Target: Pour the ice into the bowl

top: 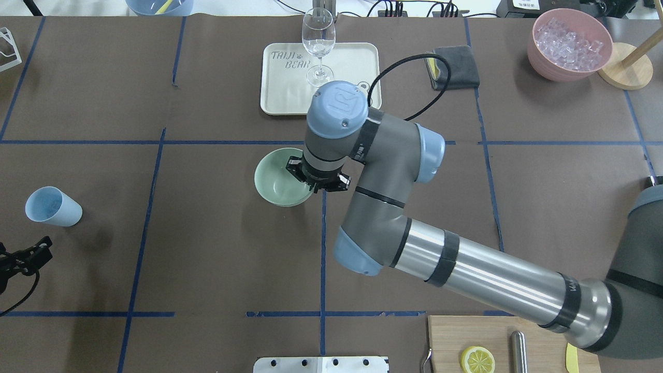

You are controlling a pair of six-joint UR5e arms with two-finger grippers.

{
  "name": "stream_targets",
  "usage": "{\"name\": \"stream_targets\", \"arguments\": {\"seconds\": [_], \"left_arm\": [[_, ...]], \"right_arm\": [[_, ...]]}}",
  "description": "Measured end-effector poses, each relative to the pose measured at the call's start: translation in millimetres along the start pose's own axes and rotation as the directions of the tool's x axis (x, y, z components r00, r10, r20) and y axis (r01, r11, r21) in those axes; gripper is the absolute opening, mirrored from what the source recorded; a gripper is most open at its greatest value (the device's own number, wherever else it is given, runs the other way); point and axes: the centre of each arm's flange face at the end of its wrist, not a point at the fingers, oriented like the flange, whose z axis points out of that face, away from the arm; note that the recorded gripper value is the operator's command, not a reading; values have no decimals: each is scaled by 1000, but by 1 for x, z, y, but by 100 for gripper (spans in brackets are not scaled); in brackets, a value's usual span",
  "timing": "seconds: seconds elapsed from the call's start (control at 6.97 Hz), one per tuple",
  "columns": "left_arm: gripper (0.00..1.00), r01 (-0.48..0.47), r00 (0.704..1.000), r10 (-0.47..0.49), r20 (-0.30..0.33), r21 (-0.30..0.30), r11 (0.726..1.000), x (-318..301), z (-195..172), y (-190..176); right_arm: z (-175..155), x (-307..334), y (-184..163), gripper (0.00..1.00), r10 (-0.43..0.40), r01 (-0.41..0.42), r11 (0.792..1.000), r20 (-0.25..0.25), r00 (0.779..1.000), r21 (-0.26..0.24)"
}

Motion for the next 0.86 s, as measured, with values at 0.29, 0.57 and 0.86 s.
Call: {"name": "stream_targets", "arguments": {"seconds": [0.29, 0.57, 0.86], "left_arm": [[99, 8, 1000, -8, -11, 11, 1000, -6, 5, 4], [99, 15, 1000, -14, -22, 15, 1000, -1, 8, 6], [99, 18, 999, -17, -28, 26, 999, 5, 14, 11]], "right_arm": [[19, -34, 11, 0, -21, 21, 999, 17, 1000, 24], [21, -52, 24, 15, -36, 35, 999, 31, 999, 21], [24, -57, 33, 100, -42, 41, 999, 33, 999, 14]]}}
